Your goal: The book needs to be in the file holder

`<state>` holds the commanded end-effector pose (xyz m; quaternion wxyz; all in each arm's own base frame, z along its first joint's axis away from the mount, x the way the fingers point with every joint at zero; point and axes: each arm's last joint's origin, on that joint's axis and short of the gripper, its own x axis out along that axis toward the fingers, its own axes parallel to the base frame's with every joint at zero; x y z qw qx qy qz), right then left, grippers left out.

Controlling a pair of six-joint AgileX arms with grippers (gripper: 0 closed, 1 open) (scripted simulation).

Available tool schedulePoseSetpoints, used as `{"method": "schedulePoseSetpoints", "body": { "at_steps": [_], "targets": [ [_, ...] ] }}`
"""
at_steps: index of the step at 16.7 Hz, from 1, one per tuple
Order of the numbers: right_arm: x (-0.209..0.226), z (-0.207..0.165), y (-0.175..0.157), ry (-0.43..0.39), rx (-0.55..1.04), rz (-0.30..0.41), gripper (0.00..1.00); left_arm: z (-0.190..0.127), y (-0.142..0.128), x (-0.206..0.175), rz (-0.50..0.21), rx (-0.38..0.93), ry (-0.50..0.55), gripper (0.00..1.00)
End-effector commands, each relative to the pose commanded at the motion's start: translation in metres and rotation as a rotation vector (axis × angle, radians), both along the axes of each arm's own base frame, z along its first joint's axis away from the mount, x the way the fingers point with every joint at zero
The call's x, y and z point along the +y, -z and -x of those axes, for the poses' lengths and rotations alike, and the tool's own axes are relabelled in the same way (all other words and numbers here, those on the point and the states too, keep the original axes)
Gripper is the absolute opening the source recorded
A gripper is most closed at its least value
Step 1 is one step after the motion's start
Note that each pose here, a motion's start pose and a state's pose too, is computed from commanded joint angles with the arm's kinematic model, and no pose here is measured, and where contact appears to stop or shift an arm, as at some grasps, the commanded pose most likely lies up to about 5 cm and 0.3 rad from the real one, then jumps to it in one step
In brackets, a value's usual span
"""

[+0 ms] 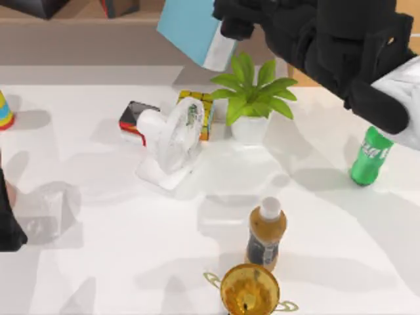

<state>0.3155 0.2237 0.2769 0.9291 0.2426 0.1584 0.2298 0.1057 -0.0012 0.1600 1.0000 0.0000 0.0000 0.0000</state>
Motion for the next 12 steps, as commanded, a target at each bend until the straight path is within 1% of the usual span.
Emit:
{"method": "schedulePoseSetpoints", "body": {
  "at_steps": [3, 6, 8, 9, 12],
  "targets": [
    [-0.044, 0.024, -0.001, -0.039, 0.115, -0.146, 0.0, 0.0, 0.0, 0.0, 0.0, 0.0, 0.0, 1.0],
    [-0.09, 0.038, 0.006, -0.02, 0.227, -0.291, 0.0, 0.0, 0.0, 0.0, 0.0, 0.0, 0.0, 1.0],
    [-0.121, 0.041, 0.015, 0.034, 0.297, -0.387, 0.0, 0.0, 0.0, 0.0, 0.0, 0.0, 0.0, 1.0],
    [-0.137, 0.04, 0.021, 0.073, 0.33, -0.434, 0.0, 0.0, 0.0, 0.0, 0.0, 0.0, 0.0, 1.0],
    [-0.188, 0.032, 0.042, 0.225, 0.417, -0.576, 0.0, 0.0, 0.0, 0.0, 0.0, 0.0, 0.0, 1.0]
  ]
}}
